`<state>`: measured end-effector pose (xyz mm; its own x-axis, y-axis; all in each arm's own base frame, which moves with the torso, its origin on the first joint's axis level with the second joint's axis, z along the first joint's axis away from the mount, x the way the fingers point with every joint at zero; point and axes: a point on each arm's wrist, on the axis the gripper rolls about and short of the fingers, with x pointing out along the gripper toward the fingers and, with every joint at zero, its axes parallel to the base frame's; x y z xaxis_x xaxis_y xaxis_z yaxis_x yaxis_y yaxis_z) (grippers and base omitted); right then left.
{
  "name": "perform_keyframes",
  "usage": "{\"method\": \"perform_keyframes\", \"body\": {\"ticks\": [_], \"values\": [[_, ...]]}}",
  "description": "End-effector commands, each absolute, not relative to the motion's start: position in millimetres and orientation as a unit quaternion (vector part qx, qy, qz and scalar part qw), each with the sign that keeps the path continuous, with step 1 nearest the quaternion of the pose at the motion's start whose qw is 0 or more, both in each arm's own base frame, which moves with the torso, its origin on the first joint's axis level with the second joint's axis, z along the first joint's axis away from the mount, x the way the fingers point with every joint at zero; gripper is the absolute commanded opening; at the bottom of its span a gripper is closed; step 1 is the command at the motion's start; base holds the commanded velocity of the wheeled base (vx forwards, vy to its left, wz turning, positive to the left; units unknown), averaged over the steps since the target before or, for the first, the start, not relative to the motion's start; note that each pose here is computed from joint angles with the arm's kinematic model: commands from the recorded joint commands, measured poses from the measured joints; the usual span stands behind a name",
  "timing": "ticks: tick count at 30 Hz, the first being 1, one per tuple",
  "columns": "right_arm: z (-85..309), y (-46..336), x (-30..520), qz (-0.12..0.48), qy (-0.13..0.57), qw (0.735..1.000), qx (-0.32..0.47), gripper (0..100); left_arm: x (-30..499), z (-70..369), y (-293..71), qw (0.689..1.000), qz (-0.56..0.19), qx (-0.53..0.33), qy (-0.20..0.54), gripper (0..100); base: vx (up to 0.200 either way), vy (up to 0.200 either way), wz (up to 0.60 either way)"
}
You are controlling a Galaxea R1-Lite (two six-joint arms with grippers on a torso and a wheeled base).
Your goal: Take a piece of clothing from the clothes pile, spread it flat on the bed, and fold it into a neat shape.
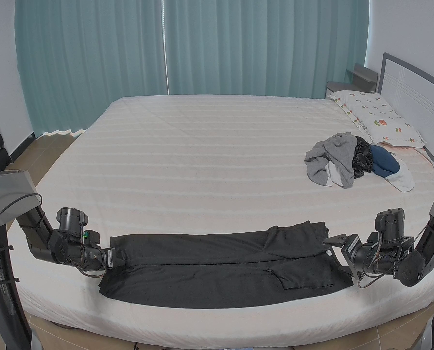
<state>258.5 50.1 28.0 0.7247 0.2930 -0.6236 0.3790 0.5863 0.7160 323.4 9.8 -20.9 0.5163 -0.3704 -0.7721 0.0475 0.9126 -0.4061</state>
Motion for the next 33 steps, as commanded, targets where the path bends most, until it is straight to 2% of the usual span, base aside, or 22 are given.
{"method": "perform_keyframes", "body": {"ticks": [1,18,21,33], "values": [[27.0,50.1,258.2,-0.027,0.371,0.810,0.454,100,323.4,-15.8,11.2,0.860,-0.115,-0.165,0.469,0,0.000,0.000,0.00],[27.8,49.6,257.5,-0.028,0.370,0.810,0.454,100,324.1,-4.8,11.4,0.865,-0.104,-0.179,0.457,0,0.000,0.000,0.00],[28.0,49.2,257.9,-0.028,0.370,0.810,0.455,100,324.2,-5.2,11.4,0.865,-0.104,-0.179,0.457,0,-0.200,0.000,0.00],[28.6,49.3,258.2,-0.026,0.366,0.811,0.456,100,332.6,-0.9,10.9,0.866,-0.093,-0.206,0.447,0,0.000,0.000,0.00]]}}
